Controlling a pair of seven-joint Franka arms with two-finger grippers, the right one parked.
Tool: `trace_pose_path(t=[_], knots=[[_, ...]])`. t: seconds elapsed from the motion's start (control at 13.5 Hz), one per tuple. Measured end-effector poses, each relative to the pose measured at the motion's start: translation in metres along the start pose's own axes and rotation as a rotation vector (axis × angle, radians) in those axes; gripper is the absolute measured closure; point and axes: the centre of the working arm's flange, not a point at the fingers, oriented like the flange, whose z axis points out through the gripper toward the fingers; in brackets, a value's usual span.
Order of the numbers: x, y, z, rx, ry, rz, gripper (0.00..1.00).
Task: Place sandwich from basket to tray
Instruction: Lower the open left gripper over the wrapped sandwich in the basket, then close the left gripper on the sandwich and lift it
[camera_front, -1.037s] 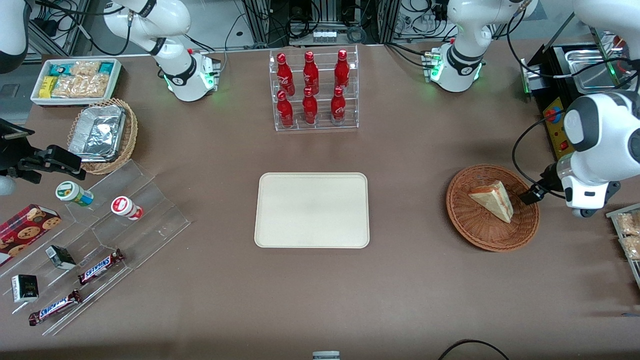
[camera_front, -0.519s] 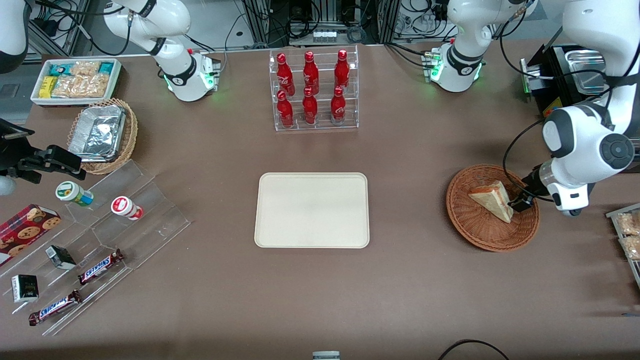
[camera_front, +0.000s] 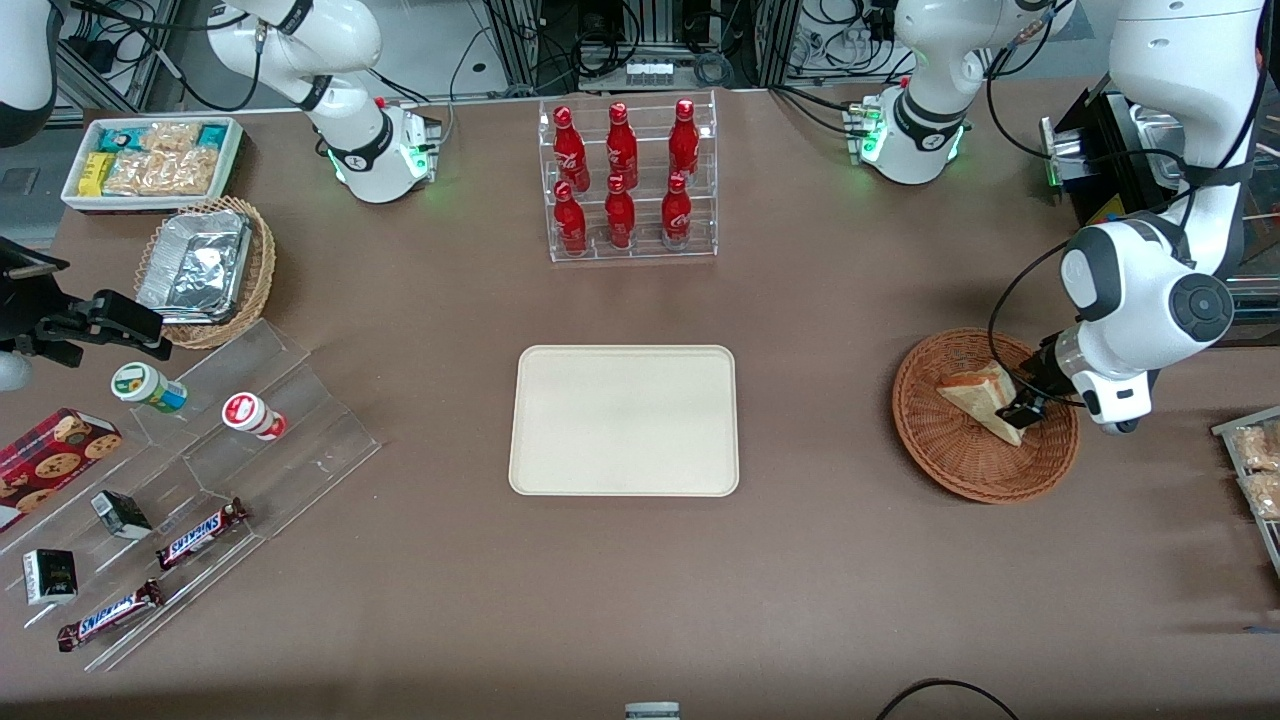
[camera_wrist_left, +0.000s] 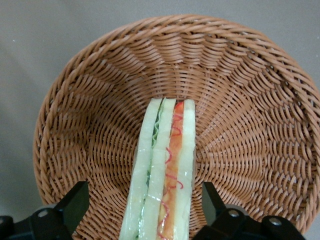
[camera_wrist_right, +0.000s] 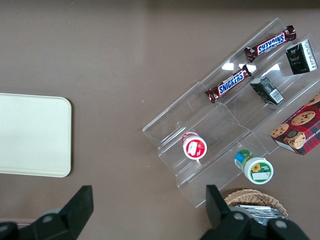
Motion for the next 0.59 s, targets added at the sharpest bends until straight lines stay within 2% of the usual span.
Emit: trace_pose_path(t=[0.44,0.59], knots=[[-0.019,0.0,0.029,0.004,0.006,0.023,0.03],[-0.024,0.003,0.03,0.006,0.005,0.034,0.19]])
